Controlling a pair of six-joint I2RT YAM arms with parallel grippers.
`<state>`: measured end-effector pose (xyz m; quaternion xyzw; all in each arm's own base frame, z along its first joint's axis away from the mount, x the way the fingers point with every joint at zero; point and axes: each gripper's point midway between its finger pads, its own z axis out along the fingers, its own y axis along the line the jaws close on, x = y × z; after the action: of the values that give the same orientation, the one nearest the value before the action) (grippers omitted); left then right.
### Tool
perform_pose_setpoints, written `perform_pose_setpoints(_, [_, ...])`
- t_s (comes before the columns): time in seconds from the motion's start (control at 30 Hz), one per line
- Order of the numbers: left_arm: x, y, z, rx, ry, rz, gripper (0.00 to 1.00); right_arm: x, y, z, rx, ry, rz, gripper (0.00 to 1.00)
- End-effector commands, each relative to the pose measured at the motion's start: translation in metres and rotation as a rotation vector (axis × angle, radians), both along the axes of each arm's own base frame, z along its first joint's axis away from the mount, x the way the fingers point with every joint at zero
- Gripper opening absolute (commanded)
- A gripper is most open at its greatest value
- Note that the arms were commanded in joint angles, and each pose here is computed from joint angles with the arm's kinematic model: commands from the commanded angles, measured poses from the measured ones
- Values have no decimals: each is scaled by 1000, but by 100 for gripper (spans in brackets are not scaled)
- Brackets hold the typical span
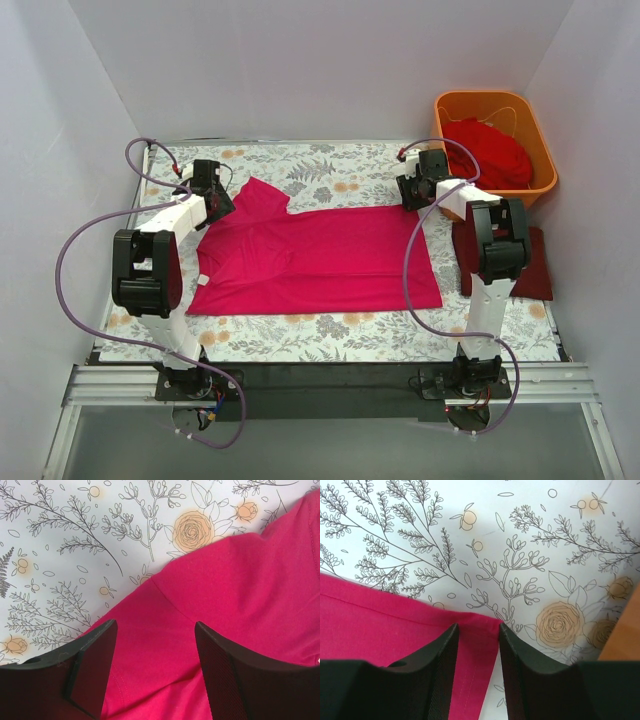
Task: Fold and stack the t-shirts
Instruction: Fold the tshirt
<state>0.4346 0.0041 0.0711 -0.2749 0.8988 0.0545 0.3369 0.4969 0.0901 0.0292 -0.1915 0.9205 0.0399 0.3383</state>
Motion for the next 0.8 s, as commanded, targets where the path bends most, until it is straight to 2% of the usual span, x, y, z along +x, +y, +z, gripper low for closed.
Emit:
perform_pose_setpoints(0.0, [5, 2, 22, 6, -62, -5, 62, 7, 3, 0, 52, 16, 16, 44])
perform_pose_setpoints(0.13, [10, -2, 22, -10, -60, -16, 62, 6, 3, -10, 53, 56, 12, 42])
perform_pose_setpoints(0.27, [14, -1, 22, -12, -55, -12, 62, -1, 2, -20, 46, 93, -3, 35])
perform_pose_setpoints(0.37, [19, 2, 22, -15, -50, -4, 62, -4, 1, -21, 45, 99, -3, 24])
perform_pose_setpoints(0.5, [28, 10, 19, -21, -39, 9, 62, -5, -2, -18, 34, 94, -6, 1])
perform_pose_setpoints(0.77, [36, 6, -8, -26, 45, -69, 62, -11, 1, -11, 29, 83, 5, 1])
